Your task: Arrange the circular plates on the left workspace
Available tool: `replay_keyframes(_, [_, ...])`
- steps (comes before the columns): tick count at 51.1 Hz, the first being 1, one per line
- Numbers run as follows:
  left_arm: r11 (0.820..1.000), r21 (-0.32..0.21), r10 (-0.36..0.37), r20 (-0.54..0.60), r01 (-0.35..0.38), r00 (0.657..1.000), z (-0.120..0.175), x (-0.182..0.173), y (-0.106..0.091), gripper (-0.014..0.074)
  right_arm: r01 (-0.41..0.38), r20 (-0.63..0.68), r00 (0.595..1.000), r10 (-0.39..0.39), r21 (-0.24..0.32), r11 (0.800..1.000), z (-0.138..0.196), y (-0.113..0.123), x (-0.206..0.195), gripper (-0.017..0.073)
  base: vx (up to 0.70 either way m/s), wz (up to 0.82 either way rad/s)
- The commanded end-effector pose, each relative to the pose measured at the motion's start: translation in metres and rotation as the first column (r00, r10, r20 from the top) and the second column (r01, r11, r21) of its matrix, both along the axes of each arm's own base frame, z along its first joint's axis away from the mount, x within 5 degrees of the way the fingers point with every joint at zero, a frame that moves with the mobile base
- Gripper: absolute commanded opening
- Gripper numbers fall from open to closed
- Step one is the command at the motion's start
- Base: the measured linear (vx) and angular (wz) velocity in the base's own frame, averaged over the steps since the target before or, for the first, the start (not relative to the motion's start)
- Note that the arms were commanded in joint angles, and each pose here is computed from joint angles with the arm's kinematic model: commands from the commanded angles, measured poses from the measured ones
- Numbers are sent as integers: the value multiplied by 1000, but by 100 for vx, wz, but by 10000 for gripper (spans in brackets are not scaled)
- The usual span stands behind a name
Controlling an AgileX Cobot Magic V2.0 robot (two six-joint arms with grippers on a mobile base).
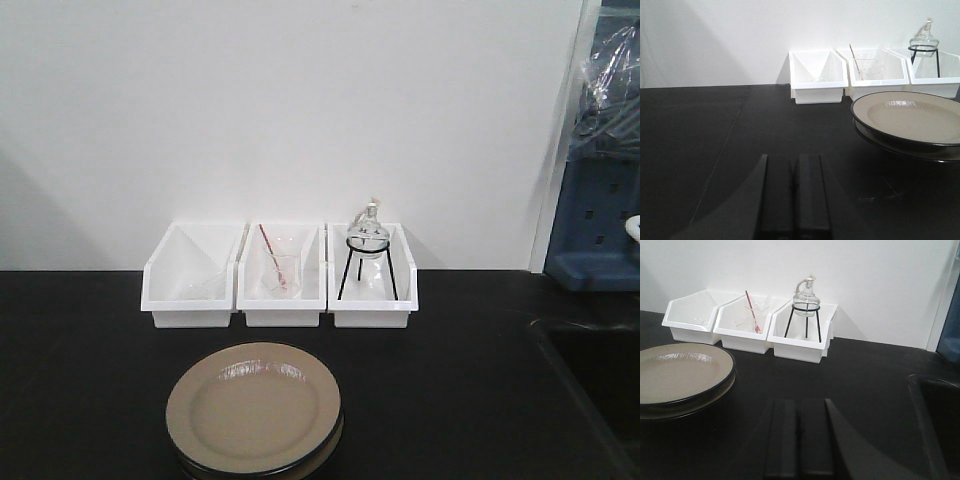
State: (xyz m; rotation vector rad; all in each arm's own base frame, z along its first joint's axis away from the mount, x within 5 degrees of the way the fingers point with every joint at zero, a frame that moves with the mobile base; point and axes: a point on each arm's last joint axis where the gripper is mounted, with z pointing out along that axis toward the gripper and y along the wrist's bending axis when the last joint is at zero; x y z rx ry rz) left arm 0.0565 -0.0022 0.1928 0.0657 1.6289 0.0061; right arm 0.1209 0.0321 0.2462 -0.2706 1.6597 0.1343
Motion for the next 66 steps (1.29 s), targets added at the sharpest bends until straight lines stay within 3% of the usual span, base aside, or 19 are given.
replay_keyframes(1, [1000, -9, 1, 72, 0, 997, 1, 0, 0, 0, 12, 114, 993, -15, 19, 1000, 18, -1, 2, -6, 0, 0])
replay_keyframes(19, [1000, -9, 1, 72, 0, 997, 1, 0, 0, 0, 13, 109, 994, -15, 18, 1000, 15, -1, 2, -6, 0, 0])
replay_keyframes(25, [1000, -9, 1, 72, 0, 997, 1, 0, 0, 0, 19, 83, 996, -17, -14, 1000, -2, -5, -7, -6, 0, 0])
replay_keyframes(30, [1000, -8, 0, 72, 0, 997, 1, 0, 0, 0, 80, 21, 996, -81, 54, 995, -25, -15, -23, -6, 0, 0])
replay_keyframes(33, [1000, -8, 0, 72, 0, 997, 1, 0, 0, 0, 115, 8, 993, -116, 66, 991, -34, -20, -33, -6, 0, 0])
replay_keyframes(40, [1000, -8, 0, 72, 0, 997, 1, 0, 0, 0, 184, 54, 981, -185, 27, 983, -44, -28, -55, -6, 0, 0])
replay_keyframes(46, [1000, -9, 1, 73, 0, 997, 1, 0, 0, 0, 203, 158, 966, -205, 29, 979, -51, -30, -65, -6, 0, 0])
replay_keyframes(66, [1000, -8, 0, 71, 0, 997, 1, 0, 0, 0, 204, 155, 966, -206, 29, 978, -50, -30, -64, -6, 0, 0])
